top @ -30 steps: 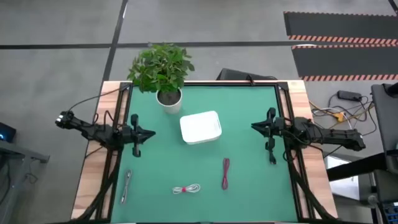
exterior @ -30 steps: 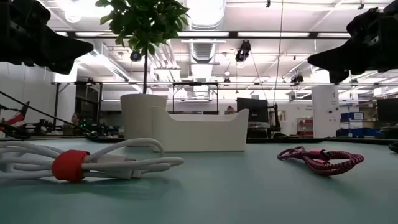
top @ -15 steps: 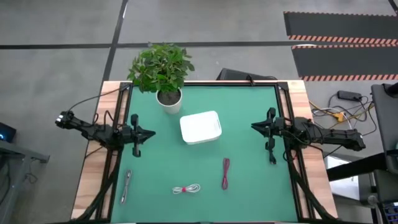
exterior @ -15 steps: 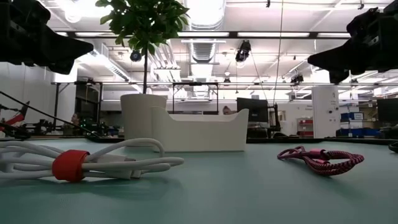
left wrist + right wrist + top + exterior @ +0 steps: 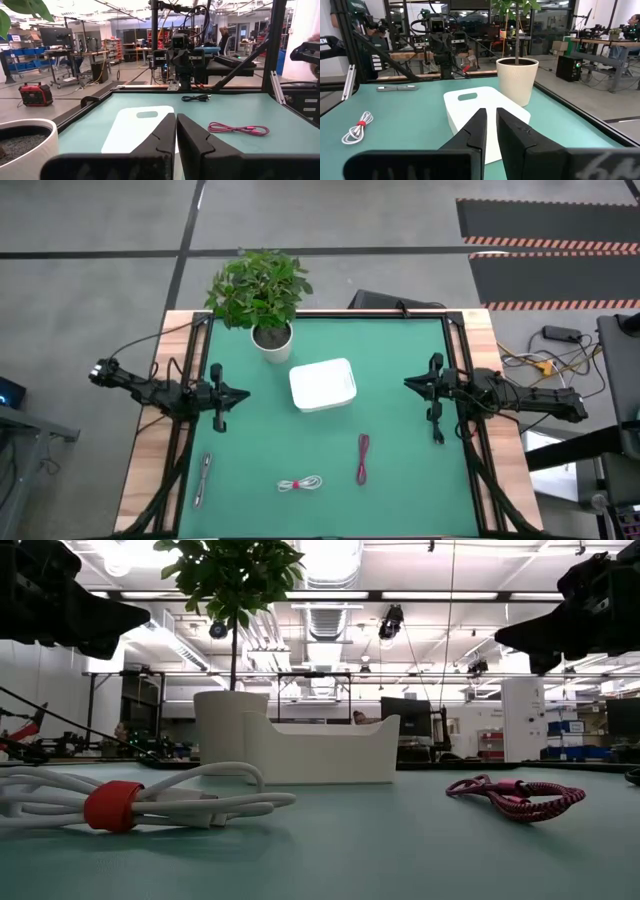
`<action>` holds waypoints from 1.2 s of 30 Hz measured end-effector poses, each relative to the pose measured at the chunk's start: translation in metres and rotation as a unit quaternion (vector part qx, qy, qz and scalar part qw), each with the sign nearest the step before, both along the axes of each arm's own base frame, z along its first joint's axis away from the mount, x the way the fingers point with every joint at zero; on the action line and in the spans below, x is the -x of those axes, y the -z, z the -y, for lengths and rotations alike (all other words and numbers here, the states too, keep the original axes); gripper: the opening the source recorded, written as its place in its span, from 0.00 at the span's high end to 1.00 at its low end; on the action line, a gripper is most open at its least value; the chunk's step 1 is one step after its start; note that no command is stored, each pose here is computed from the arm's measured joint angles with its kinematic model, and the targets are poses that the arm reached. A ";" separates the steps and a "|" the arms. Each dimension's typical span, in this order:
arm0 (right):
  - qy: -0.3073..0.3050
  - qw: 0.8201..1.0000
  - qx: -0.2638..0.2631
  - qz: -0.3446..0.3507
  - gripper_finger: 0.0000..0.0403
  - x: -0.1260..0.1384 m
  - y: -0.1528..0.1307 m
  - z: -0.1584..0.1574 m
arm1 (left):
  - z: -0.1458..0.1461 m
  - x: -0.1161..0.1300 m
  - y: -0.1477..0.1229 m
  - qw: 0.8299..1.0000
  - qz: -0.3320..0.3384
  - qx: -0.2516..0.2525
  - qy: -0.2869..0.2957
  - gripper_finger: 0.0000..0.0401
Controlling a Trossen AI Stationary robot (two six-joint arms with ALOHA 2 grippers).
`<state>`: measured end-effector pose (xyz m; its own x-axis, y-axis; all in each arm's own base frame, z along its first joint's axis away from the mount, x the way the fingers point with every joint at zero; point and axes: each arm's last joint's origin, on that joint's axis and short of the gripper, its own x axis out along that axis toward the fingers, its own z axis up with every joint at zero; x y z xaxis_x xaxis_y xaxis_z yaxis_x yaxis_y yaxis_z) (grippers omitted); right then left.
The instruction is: Pick and place USB-C Cables
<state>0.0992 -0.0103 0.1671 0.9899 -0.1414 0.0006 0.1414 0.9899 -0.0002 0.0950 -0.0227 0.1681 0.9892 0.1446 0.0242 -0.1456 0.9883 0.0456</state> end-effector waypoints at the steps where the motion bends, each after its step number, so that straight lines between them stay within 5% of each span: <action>1: 0.000 1.000 0.000 0.000 0.92 0.000 0.000 0.000 | 0.000 0.000 0.000 1.000 0.000 0.000 0.000 1.00; 31: 0.000 1.000 -0.004 0.002 0.92 0.000 0.000 0.000 | 0.000 0.000 0.000 1.000 0.000 0.000 0.000 1.00; 36: -0.005 0.988 -0.155 0.020 0.92 0.000 0.000 0.000 | 0.000 0.000 -0.001 1.000 0.003 0.001 -0.001 1.00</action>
